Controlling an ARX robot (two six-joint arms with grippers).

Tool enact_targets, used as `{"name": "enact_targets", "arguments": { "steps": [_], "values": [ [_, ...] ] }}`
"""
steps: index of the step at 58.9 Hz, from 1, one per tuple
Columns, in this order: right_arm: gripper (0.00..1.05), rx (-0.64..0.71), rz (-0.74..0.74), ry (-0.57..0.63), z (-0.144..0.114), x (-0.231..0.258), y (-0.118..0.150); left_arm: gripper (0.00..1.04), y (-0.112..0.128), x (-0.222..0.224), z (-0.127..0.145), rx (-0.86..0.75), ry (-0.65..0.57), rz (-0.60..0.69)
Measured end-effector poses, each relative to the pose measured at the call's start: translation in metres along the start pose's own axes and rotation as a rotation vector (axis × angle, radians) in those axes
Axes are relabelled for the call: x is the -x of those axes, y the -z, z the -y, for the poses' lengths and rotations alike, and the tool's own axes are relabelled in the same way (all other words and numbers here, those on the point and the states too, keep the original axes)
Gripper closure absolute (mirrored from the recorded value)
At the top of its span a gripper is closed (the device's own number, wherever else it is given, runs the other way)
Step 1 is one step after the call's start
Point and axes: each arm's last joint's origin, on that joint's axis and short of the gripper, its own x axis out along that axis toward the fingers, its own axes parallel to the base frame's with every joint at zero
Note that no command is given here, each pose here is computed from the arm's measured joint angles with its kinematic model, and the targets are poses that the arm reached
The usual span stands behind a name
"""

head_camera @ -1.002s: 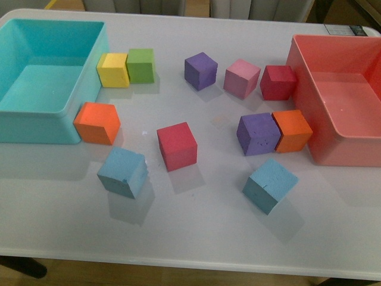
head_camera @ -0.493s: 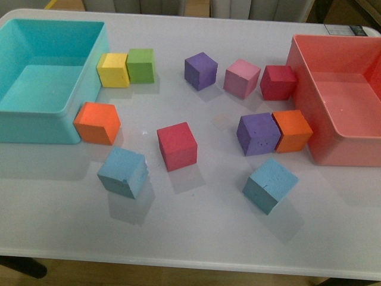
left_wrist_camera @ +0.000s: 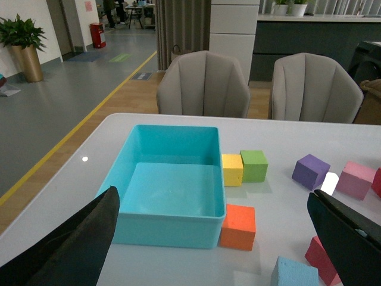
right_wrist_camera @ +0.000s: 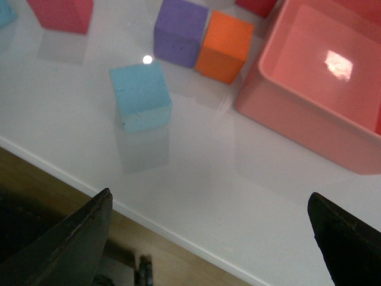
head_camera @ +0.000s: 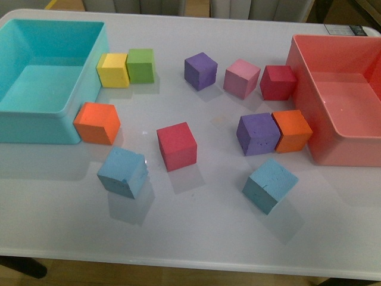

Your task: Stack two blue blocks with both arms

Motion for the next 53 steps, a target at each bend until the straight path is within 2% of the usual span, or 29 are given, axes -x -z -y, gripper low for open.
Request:
{"name": "enact_targets", "arguments": {
  "steps": [10,21,35,53],
  "values": [
    [0.09,0.089,-0.073,-0.122,-0.016,-0.052,-0.010,0.09,0.000,0.000,0.000,0.000,0.000,0.000],
    [0.09,0.112,-0.164,-0.181,-0.029,-0.101,-0.027,0.09,0.000,0.000,0.000,0.000,0.000,0.000],
    [0.09,0.097,-0.200,-0.182,-0.032,-0.145,-0.038,0.09,0.000,0.000,0.000,0.000,0.000,0.000],
    [0.09,0.104,-0.252,-0.205,-0.039,-0.181,-0.035,0.09,0.000,0.000,0.000,0.000,0.000,0.000]
  ]
}}
